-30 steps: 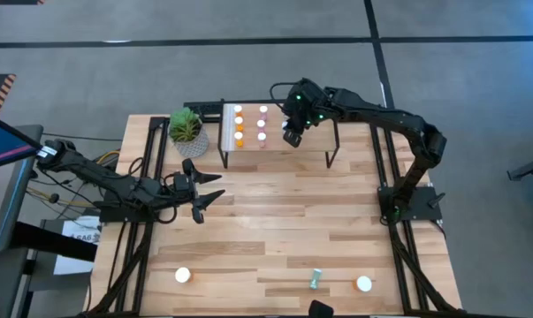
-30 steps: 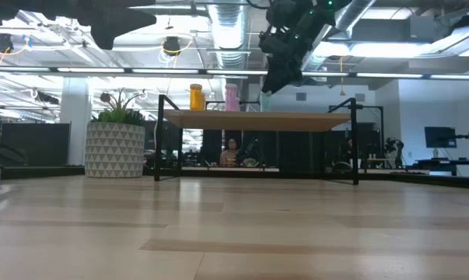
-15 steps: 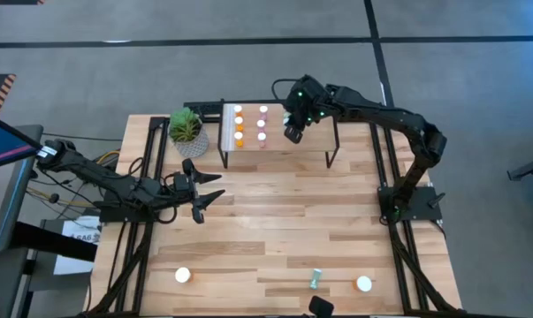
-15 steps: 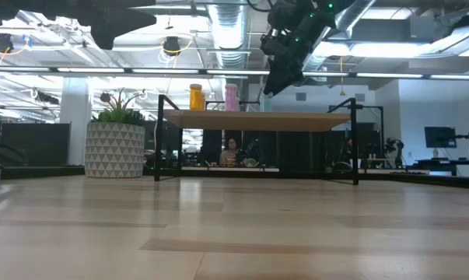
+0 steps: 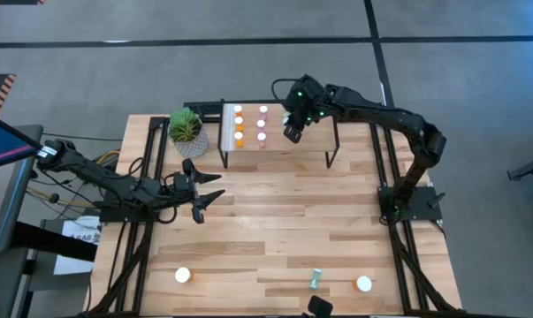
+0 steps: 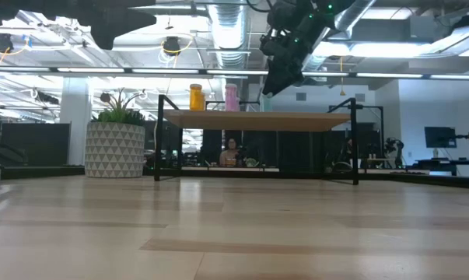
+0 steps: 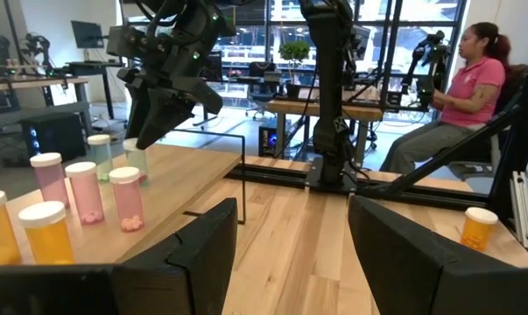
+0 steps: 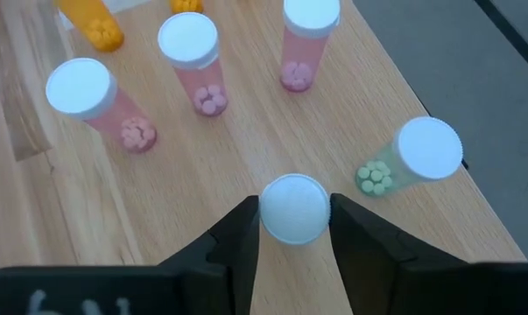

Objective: Pick and place medicine bottles onto shelf by color
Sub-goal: Put the left green pill bottle on the shelf aligned with the other green pill bottle

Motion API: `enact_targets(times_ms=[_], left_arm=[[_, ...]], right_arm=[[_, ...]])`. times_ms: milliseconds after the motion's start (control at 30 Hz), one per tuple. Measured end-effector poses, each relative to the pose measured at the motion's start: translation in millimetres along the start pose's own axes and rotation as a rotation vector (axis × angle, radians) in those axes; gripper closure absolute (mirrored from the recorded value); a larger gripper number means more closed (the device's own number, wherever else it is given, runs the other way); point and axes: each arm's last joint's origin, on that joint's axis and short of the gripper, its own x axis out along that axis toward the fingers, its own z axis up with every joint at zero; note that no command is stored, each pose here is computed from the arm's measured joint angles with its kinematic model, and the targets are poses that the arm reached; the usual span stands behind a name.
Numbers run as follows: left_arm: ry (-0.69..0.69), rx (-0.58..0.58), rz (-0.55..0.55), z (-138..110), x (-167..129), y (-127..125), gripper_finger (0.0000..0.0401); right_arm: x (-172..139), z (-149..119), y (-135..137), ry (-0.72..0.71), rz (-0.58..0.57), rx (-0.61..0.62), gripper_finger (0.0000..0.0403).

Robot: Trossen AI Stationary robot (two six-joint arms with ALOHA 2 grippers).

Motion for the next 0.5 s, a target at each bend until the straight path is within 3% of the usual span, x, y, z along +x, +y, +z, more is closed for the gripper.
enact_targets(times_ms=[500], left_arm=[[0.000,-0.005,0.000,0.0,0.0,0.0,0.0193]], right_arm=[[0.1,1.4,0.2,-0.015,0.009,0.019,0.0245]])
